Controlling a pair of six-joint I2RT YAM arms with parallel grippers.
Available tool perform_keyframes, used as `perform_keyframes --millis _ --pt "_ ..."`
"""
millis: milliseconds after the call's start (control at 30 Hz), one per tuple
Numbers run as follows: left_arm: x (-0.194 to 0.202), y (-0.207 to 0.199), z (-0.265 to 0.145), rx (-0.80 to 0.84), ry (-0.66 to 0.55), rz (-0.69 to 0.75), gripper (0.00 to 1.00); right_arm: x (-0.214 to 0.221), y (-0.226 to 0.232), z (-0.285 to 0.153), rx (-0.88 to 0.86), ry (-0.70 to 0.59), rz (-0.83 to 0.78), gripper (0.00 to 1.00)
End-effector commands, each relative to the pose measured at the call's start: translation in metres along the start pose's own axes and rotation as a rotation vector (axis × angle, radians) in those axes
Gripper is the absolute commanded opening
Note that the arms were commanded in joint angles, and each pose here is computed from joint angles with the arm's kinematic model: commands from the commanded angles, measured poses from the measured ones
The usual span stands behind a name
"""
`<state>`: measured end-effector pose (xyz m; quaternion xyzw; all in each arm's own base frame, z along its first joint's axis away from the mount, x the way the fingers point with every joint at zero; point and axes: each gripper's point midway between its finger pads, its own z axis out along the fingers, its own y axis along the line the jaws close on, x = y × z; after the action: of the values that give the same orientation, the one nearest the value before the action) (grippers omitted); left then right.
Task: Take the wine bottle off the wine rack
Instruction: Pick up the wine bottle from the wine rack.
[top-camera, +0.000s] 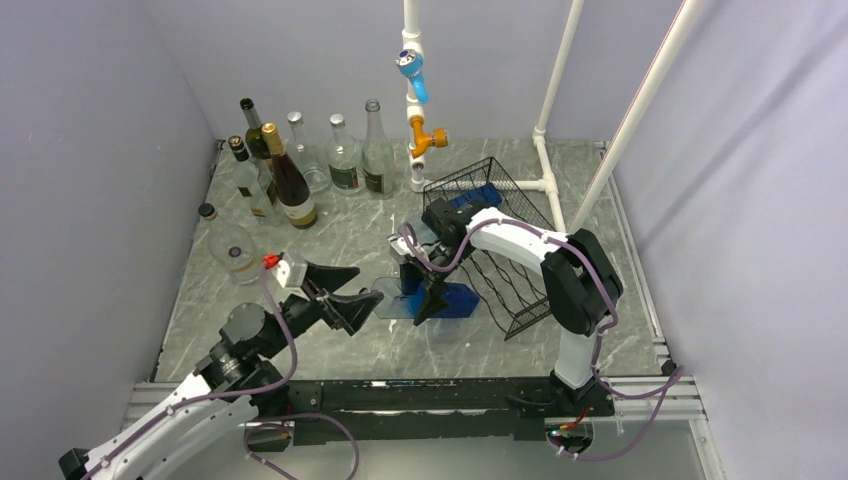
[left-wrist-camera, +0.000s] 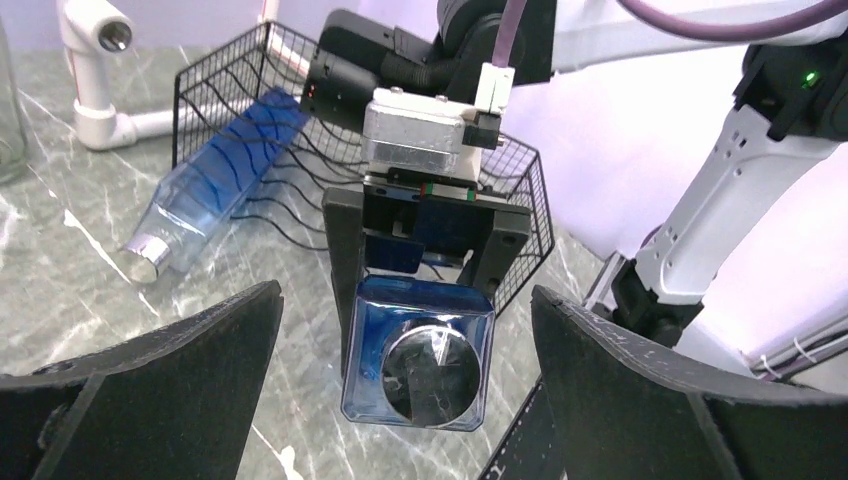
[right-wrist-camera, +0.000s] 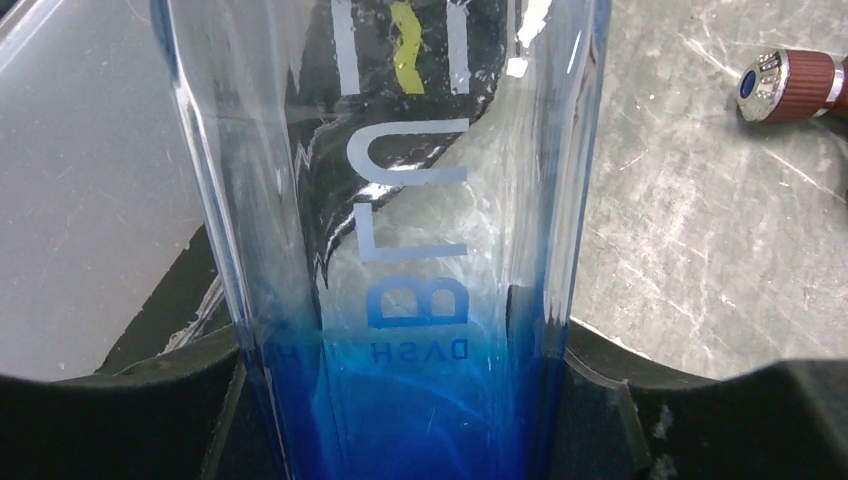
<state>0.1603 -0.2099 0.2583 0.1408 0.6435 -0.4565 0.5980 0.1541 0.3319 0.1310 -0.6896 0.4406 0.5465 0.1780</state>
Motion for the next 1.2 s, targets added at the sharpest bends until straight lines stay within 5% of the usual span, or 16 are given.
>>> perform_keyframes --millis 0,500,1167 --pt "-0.020 0.000 -0.006 0.004 -0.120 0.003 1.00 -0.044 0.003 -0.006 -0.023 -0.145 -0.086 0.00" --pt "-0.035 -0.018 -0.025 0.178 -0.368 -0.011 0.99 -0.069 0.008 -0.022 -0.024 -0.269 -0.045 0.00" --pt "-0.010 -0.026 0.013 0.265 -0.290 0.095 0.99 -0.077 0.010 -0.030 -0.019 -0.320 -0.039 0.00"
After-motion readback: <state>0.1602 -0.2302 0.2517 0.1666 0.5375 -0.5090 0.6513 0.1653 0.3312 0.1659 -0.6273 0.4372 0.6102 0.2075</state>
